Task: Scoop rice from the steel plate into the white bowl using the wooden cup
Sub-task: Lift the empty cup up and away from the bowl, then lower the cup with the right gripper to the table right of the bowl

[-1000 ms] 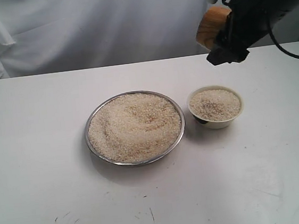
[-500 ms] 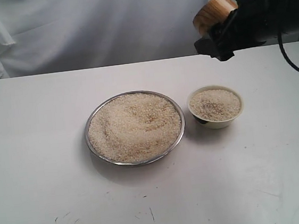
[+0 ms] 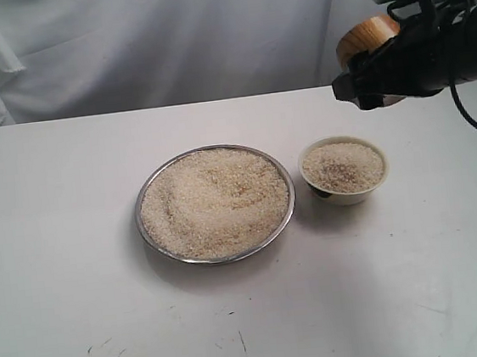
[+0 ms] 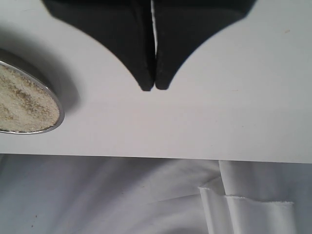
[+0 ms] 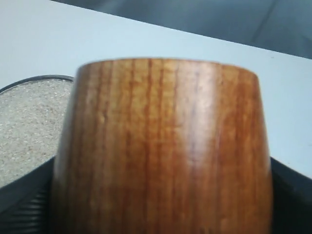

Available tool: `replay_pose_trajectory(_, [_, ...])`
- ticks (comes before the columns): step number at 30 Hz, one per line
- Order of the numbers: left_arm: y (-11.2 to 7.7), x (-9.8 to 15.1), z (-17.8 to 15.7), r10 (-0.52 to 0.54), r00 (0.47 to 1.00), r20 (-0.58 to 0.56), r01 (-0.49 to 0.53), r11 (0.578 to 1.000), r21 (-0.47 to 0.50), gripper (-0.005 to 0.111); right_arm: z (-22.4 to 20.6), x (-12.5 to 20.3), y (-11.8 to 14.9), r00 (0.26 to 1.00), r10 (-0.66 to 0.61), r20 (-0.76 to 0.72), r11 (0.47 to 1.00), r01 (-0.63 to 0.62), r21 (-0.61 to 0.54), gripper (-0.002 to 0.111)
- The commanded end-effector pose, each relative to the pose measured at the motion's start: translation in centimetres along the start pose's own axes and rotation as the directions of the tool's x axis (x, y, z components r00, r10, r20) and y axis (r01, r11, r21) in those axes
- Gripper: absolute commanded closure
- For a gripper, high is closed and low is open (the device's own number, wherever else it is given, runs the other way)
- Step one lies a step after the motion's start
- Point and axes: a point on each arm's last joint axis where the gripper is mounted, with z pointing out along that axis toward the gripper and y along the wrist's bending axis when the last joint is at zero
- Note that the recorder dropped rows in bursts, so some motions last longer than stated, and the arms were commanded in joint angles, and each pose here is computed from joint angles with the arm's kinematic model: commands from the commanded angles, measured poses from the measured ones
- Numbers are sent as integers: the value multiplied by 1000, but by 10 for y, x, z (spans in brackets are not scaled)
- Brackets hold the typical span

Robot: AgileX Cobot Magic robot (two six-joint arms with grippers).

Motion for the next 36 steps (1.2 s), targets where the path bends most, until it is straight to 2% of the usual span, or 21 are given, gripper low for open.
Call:
replay_pose_trajectory(1, [0,1,0,-4,1000,7,4,1000,2,107,-6,5,-2,997,21,80,997,-27,75,108])
replay_pose_trajectory(4, [0,1,0,-4,1000,7,4,1000,2,107,-8,13,2,988,35,153,993,-51,102,108])
replay_pose_trajectory(16, [0,1,0,-4,1000,7,4,1000,2,107,-11,37,27,913,-167,372,984,133,116,108])
replay_pose_trajectory(24, [0,1,0,-4,1000,7,4,1000,2,107,-17,70,34,829,-157,536,987,155,50,108])
replay_pose_trajectory(33, [0,1,0,-4,1000,7,4,1000,2,107,-18,104,28,872,-80,483,996,92,0,108])
replay_pose_trajectory(36, [0,1,0,-4,1000,7,4,1000,2,107,-19,112,27,882,-99,461,993,118,-12,108])
